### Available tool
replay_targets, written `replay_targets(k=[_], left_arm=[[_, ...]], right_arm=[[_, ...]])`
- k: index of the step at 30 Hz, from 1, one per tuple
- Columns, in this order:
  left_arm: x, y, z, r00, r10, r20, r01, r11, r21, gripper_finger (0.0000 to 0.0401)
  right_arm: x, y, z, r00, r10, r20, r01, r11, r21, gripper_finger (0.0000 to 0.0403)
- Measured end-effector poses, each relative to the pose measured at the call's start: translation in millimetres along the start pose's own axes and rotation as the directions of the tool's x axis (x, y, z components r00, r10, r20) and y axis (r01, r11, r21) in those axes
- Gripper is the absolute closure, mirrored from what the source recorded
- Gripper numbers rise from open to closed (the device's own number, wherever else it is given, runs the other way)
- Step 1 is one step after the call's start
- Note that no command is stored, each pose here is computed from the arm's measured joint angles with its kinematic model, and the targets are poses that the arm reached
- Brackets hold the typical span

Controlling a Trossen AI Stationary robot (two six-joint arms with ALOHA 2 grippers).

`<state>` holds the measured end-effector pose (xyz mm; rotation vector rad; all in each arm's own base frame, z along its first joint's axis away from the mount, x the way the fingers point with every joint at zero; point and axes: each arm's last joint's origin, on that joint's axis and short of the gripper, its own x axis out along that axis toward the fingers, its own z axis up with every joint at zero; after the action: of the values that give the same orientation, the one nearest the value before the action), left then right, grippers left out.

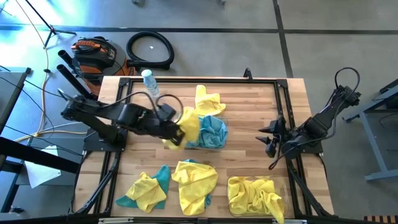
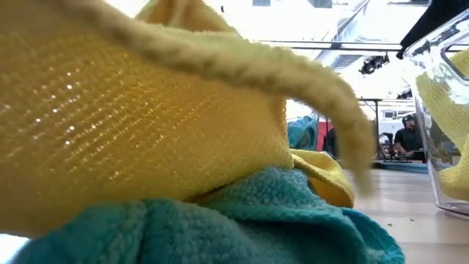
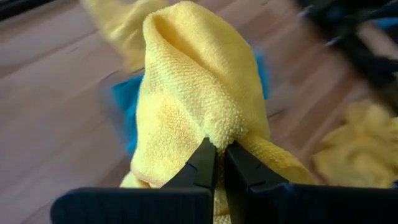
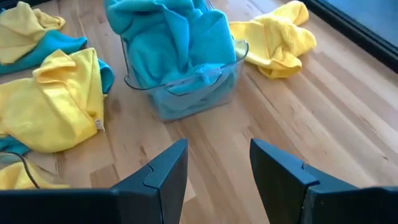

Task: Sort microfiber towel by color & place in baskets
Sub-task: Put the yellow towel in the bottom transparent bin

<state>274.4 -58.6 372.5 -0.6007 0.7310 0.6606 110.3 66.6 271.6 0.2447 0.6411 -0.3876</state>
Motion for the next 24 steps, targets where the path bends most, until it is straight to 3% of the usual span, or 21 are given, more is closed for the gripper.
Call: replay_targets(k=[4, 8, 13, 19, 24], left_arm=[[11.5, -36.6, 17.0, 0.997, -0.074, 0.038, 0.072, 0.996, 0.048, 0.0401], [35.8, -62.1, 29.4, 0.995, -0.098, -0.003, 0.098, 0.992, 0.084, 0.0401], [74.4, -89.0, 41.0, 0.982, -0.177, -0.06, 0.183, 0.976, 0.114, 0.0401], [113.6, -116.8, 61.3, 0.92, -0.391, -0.011, 0.39, 0.915, 0.099, 0.0401], [131.7, -118.1, 71.7, 0.903, -0.429, -0.019, 0.429, 0.901, 0.07, 0.0401]], right_arm=[[-0.1, 5.9, 5.3, 0.998, 0.034, 0.059, -0.032, 0.999, -0.031, 0.0234], [-1.9, 16.7, 16.5, 0.981, 0.12, 0.15, -0.111, 0.991, -0.068, 0.0234], [-6.4, 29.8, 34.4, 0.933, 0.208, 0.293, -0.152, 0.968, -0.201, 0.0234], [-3.2, 41.7, 47.9, 0.893, 0.229, 0.386, -0.078, 0.926, -0.369, 0.0234], [6.7, 45.4, 49.9, 0.901, 0.147, 0.407, 0.036, 0.912, -0.408, 0.0233]])
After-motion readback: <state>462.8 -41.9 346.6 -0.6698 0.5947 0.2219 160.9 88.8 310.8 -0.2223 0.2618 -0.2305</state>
